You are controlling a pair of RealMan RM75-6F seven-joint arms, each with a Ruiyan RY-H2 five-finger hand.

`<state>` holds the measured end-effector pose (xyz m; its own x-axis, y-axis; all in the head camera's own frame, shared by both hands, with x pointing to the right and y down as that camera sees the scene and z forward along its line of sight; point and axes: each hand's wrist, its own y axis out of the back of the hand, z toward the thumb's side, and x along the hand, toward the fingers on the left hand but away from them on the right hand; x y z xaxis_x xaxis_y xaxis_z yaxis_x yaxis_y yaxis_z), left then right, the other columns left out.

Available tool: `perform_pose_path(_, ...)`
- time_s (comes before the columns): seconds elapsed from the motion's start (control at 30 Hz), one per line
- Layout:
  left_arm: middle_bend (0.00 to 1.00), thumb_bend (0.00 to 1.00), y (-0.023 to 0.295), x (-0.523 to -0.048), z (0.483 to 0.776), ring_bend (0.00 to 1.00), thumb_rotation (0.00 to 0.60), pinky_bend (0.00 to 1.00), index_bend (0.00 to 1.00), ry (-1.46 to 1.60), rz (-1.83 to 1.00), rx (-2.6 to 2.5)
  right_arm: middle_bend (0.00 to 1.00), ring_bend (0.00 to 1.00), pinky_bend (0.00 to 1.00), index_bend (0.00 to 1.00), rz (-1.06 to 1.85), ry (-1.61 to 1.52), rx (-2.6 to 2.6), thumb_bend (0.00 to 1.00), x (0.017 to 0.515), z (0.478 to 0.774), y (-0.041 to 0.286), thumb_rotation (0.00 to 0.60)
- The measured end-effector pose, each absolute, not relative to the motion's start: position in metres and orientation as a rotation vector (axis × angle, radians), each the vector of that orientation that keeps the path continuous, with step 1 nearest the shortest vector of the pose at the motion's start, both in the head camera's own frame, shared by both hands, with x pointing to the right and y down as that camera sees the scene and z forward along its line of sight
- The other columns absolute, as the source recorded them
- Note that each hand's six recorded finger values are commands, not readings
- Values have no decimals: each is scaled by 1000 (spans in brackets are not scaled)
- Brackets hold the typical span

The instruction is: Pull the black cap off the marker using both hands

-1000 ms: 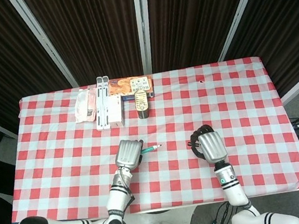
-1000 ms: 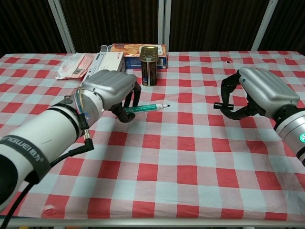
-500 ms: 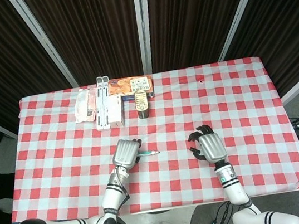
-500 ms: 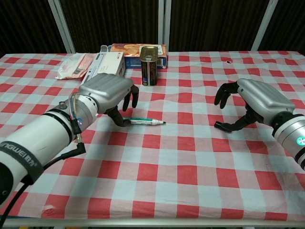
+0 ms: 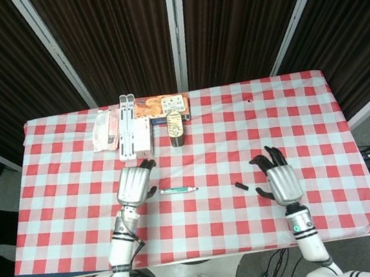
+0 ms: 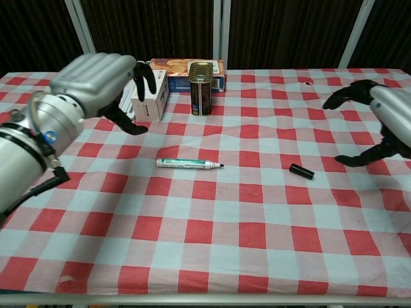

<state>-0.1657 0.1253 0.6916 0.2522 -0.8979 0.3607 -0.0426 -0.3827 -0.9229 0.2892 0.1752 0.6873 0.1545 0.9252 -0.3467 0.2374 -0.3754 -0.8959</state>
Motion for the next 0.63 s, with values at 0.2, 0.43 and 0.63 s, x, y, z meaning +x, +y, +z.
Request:
perform_pose_path(0.2,185,94,150,-224,669,139,600,201,247,899,-1257,-1606,163,0,0,149,1408,-1103,-1636,20,356,658,211,600)
perform_pose_path(0.43,186,94,208,-297,648,133,600,195,242,1016,-1291,-1518,151,0,0,121,1545,-1127,-1531,26,404,628,260,600)
perform_pose_path(0.63,192,93,254,-341,640,133,600,176,242,1092,-1400,-1505,149,0,0,119,1549,-1128,-1539,26,402,625,274,600)
